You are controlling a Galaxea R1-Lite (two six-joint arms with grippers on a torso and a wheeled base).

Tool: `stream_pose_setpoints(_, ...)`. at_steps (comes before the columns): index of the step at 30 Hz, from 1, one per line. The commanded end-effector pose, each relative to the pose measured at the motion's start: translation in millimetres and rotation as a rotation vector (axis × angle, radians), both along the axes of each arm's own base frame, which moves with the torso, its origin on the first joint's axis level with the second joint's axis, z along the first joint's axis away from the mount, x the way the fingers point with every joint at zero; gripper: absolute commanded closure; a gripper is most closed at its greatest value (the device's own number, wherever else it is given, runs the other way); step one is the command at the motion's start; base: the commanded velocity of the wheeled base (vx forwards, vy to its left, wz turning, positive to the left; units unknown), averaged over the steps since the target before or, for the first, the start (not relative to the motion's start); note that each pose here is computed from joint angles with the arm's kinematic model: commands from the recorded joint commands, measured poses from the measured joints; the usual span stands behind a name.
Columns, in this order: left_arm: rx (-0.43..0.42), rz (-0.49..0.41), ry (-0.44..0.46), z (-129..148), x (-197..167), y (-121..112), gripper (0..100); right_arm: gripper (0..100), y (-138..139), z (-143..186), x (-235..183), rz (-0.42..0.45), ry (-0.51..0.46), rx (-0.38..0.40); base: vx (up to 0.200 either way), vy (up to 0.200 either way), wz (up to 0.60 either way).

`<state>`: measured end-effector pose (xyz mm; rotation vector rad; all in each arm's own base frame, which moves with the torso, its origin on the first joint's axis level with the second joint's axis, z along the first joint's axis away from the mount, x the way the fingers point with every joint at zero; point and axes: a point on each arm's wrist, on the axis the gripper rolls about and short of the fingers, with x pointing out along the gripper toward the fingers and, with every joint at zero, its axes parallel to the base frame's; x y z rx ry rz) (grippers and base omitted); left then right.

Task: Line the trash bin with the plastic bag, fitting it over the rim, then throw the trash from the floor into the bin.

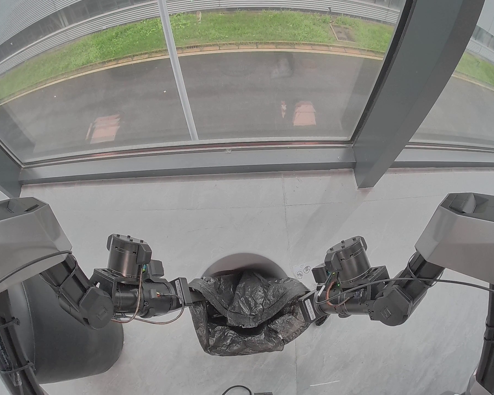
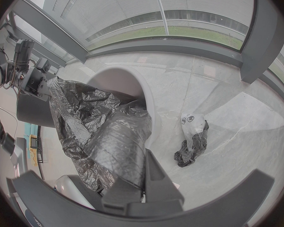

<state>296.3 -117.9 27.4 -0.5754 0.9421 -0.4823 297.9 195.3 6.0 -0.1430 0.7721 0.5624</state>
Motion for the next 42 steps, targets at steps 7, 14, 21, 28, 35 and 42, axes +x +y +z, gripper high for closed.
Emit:
stream_pose_setpoints(7, 0.002, 0.003, 0.004, -1.9, 1.0, 0.3, 100, 100, -2.4, -0.5, -0.2, -0.005, -0.021, 0.013, 0.000, 0.000, 0.00)
stream_pose_setpoints(14, -0.001, 0.003, 0.004, -1.4, 1.0, 0.3, 100, 0, -5.3, -3.2, -2.7, -0.009, -0.018, 0.012, 0.000, 0.000, 0.00)
stream_pose_setpoints(21, -0.001, 0.004, 0.005, -1.2, 0.6, 0.5, 100, 0, -10.5, -3.3, -9.9, -0.011, -0.060, 0.043, 0.000, 0.000, 0.00)
stream_pose_setpoints(28, -0.001, 0.002, 0.005, -1.2, 0.4, 0.0, 100, 0, -20.4, 6.1, -7.9, -0.038, -0.098, 0.062, 0.000, 0.000, 0.00)
stream_pose_setpoints(35, -0.003, 0.003, 0.005, -0.7, 0.4, 0.0, 100, 0, -15.3, 32.2, -7.6, -0.015, -0.172, 0.094, 0.000, 0.000, 0.00)
stream_pose_setpoints(42, -0.003, 0.003, 0.005, -0.7, 0.4, 0.0, 100, 0, 42.4, 38.5, -15.9, 0.110, -0.240, -0.005, 0.000, 0.000, 0.00)
